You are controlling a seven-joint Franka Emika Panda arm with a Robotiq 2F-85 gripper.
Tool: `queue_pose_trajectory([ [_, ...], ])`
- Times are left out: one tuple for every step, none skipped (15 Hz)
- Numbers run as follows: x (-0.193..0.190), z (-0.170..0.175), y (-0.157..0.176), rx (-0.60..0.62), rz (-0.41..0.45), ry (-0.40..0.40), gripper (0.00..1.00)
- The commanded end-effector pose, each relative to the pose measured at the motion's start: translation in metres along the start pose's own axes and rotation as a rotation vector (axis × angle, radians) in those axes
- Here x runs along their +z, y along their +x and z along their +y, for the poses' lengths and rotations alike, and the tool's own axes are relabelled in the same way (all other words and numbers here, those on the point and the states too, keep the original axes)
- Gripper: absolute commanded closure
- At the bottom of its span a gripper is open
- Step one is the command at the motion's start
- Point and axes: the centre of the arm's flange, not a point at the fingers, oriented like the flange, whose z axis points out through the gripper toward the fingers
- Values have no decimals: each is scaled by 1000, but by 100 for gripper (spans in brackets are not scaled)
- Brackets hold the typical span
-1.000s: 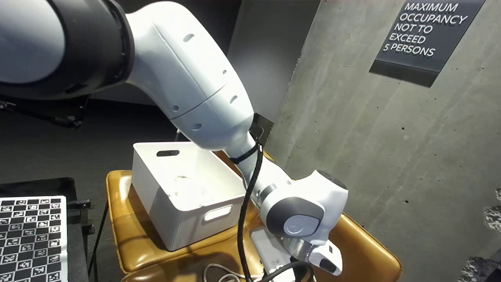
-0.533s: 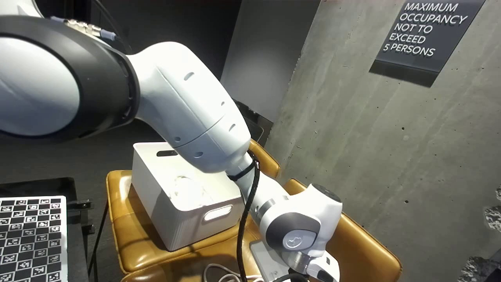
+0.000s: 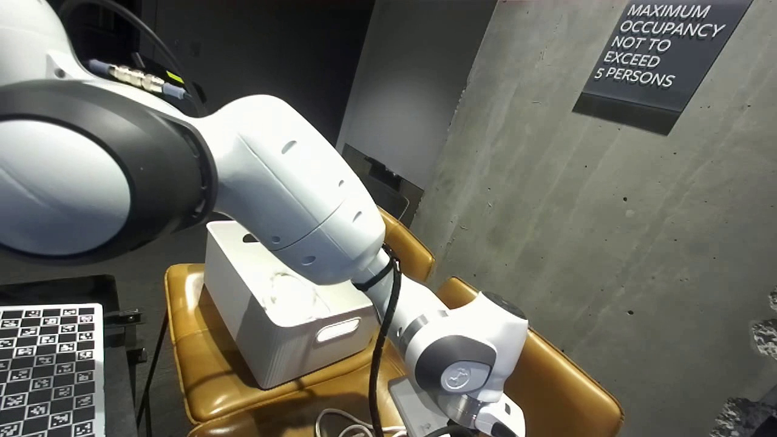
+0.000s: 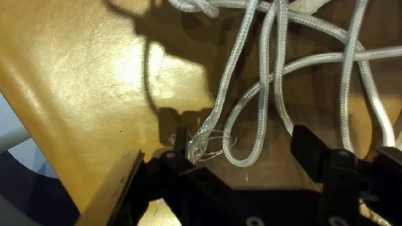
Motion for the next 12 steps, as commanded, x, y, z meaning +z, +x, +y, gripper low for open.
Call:
queue_pose_trajectory([
  [7,1,20,14,-8,-22,44],
  [8,1,21,14,-7,-24,44],
  [9,1,21,14,-7,-24,52],
  [10,1,21,14,-6,-26,59],
  [11,1,22,15,-7,-26,69],
  [11,0,22,15,-9,-28,75],
  [11,0,22,15,-9,-29,82],
  [10,0,20,14,-10,-31,90],
  [7,-2,16,13,-12,-31,97],
  [-1,-4,10,13,-8,-30,100],
  [-6,-5,7,13,-5,-30,100],
  [-20,-7,0,9,1,-23,100],
])
